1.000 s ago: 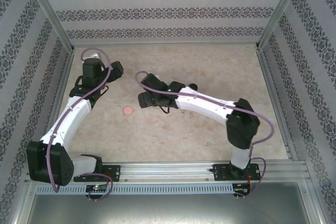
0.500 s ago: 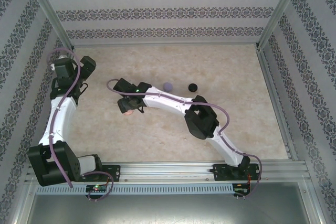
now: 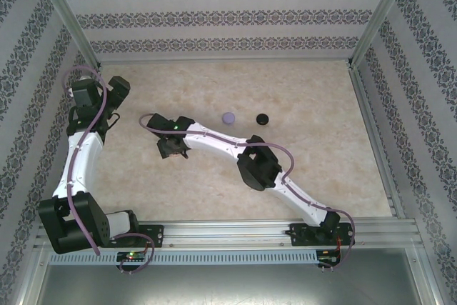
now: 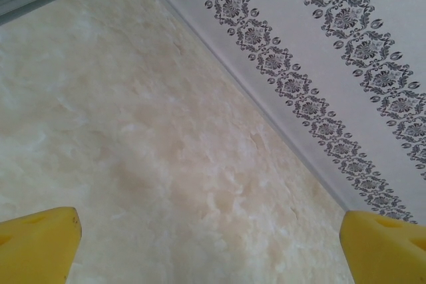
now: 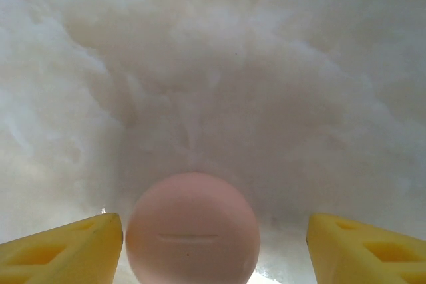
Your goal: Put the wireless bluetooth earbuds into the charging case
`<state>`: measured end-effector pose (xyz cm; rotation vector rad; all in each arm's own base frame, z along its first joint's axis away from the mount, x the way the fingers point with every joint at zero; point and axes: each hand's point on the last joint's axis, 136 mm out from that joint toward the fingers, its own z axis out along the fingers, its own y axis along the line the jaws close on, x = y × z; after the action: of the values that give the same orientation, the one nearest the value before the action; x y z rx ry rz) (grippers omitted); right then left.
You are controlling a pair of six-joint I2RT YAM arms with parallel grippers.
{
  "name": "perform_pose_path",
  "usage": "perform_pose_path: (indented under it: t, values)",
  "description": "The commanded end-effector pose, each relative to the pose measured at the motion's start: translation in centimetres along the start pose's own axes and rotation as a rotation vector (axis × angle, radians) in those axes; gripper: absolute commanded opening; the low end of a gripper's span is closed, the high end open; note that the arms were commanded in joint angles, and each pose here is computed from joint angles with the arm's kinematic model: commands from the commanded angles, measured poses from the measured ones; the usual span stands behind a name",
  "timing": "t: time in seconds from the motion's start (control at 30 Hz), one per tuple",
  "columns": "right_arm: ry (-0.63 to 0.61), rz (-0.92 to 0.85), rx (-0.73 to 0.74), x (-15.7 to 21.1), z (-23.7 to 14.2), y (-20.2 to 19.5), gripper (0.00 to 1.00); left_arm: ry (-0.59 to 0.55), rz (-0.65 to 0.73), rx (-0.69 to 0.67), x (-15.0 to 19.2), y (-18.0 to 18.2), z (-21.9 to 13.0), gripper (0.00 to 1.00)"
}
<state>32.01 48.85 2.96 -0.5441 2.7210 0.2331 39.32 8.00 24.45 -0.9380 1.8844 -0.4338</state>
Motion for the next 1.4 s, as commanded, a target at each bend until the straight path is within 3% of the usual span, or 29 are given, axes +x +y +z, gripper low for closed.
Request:
perform_pose_path:
  t: [0.0, 0.47, 0.77, 0.97, 1.07, 1.37]
  values:
    - [0.012, 0.010, 0.036, 0.7, 0.8, 0.0, 0.71, -0.002, -0.029, 0.006, 0.0, 0.4, 0.0, 0.99]
    - [0.031, -0.001, 0.040, 1.4, 2.3, 0.7, 0.64, 0.016, -0.037, 0.000, 0.8, 1.0, 0.4, 0.99]
    - [0.041, -0.045, 0.068, 2.0, 1.6, 0.4, 0.45, 0.035, -0.034, -0.008, 1.2, 1.2, 0.4, 0.99]
    - [-0.008, 0.020, 0.068, 0.4, -1.9, -1.3, 0.38, 0.076, -0.036, 0.029, 2.2, 0.9, 0.8, 0.99]
    - [-0.054, 0.083, 0.051, -1.0, -4.5, -3.0, 0.37, 0.117, -0.017, 0.121, 3.1, -0.3, 1.1, 0.99]
    - [-0.195, 0.286, 0.006, -5.2, -11.5, -10.5, 0.37, 0.229, -0.008, 0.273, 8.0, -2.1, 2.7, 1.00]
